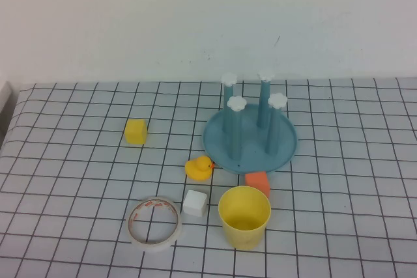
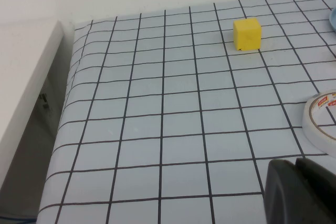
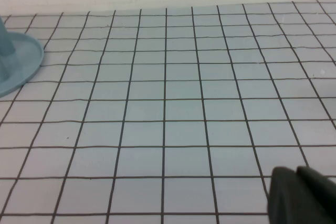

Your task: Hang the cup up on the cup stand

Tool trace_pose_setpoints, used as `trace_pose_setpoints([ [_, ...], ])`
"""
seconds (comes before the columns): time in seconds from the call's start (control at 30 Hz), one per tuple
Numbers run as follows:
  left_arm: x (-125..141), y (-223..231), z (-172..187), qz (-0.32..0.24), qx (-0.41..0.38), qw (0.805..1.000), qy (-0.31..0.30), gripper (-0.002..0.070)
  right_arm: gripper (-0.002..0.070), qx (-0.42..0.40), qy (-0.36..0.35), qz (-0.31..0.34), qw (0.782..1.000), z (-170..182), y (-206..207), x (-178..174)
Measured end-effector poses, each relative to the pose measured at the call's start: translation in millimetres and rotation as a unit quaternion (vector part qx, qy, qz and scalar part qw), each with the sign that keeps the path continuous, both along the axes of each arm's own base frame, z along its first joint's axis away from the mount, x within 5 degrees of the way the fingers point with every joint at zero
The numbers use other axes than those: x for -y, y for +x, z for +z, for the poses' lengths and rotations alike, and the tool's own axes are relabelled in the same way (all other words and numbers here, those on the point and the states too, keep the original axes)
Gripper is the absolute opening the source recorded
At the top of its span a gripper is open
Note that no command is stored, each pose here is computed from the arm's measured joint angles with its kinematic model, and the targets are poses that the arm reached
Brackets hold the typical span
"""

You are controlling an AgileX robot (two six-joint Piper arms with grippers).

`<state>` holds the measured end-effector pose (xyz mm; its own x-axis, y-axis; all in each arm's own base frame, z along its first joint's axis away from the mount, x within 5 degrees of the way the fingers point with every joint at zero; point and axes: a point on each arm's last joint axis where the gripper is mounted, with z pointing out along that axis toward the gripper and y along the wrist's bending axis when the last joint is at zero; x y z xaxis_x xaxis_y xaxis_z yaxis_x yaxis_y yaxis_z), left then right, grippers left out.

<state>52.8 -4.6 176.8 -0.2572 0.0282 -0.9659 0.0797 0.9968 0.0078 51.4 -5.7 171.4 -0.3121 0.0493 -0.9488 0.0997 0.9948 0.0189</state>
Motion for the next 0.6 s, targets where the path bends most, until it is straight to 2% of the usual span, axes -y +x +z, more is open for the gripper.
trace_pose_setpoints([
  [0.3, 0.0, 0.0, 0.0, 0.0, 0.0, 1.0, 0.0, -0.0003, -0.0001, 0.0, 0.0, 0.0, 1.0, 0.0, 0.0, 0.0],
  [0.6, 0.0, 0.0, 0.0, 0.0, 0.0, 1.0, 0.0, -0.0003, -0.0001, 0.003, 0.039, 0.003, 0.999, -0.1, 0.2, -2.8],
])
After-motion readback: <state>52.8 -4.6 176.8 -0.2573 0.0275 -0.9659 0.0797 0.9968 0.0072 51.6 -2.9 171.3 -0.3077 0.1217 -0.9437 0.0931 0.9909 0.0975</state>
